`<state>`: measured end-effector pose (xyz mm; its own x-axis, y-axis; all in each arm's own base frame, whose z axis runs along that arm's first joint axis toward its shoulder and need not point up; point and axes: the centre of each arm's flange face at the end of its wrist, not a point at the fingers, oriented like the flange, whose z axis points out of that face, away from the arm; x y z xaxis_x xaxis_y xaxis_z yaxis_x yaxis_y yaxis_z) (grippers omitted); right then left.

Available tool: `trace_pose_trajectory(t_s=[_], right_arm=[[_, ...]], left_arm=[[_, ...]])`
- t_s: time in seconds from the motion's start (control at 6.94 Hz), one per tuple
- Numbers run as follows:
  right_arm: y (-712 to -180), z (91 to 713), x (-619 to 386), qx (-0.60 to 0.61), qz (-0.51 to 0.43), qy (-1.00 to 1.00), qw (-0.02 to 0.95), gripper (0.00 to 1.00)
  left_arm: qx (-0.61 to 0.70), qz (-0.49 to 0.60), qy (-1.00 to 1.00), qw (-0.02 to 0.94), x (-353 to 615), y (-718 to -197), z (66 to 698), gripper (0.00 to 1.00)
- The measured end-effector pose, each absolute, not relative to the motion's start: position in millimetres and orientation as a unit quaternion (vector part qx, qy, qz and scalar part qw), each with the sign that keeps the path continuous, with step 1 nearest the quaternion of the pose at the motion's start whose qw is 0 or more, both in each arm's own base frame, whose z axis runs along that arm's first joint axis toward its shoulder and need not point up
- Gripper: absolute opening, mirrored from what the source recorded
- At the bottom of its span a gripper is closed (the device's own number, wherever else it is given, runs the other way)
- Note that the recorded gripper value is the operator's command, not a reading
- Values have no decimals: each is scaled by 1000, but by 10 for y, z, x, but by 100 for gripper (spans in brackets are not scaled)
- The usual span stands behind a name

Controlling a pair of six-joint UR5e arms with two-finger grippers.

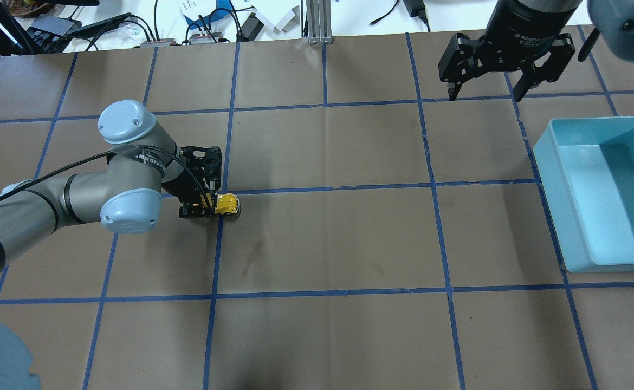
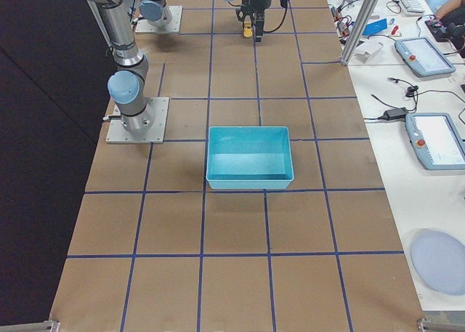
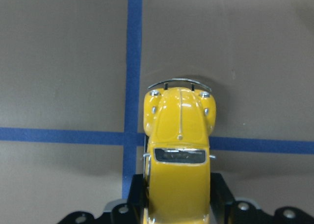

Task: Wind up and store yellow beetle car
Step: 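Drag the held car backward along the table to wind it up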

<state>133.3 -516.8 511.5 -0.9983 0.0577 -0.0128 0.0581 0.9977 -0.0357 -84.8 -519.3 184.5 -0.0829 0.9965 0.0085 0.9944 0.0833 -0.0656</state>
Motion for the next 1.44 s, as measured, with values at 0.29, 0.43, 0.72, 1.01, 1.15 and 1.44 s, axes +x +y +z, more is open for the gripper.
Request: trace_pose_trajectory(t_s=[0.29, 0.43, 0.72, 1.01, 1.15, 1.44], right_arm=[[-5169, 5115, 1331, 29, -18, 999, 6, 100], [-5168, 5116, 1331, 29, -18, 999, 6, 100], [-5166, 5119, 1331, 29, -18, 999, 6, 100], [-5166, 5120, 1329, 30, -18, 999, 6, 100], [-5164, 5118, 1338, 29, -18, 999, 6, 100], [-5161, 5120, 1349, 28, -18, 999, 6, 100]], left_arm=[[-677, 22, -736, 24, -736, -5208, 1853, 28], [-679, 23, -733, 24, -715, -5211, 1856, 28], [-679, 22, -734, 23, -675, -5214, 1858, 28], [-665, 23, -746, 24, -467, -5218, 1860, 28], [-660, 23, -751, 25, -390, -5218, 1858, 29], [-653, 23, -756, 25, -296, -5219, 1856, 29]])
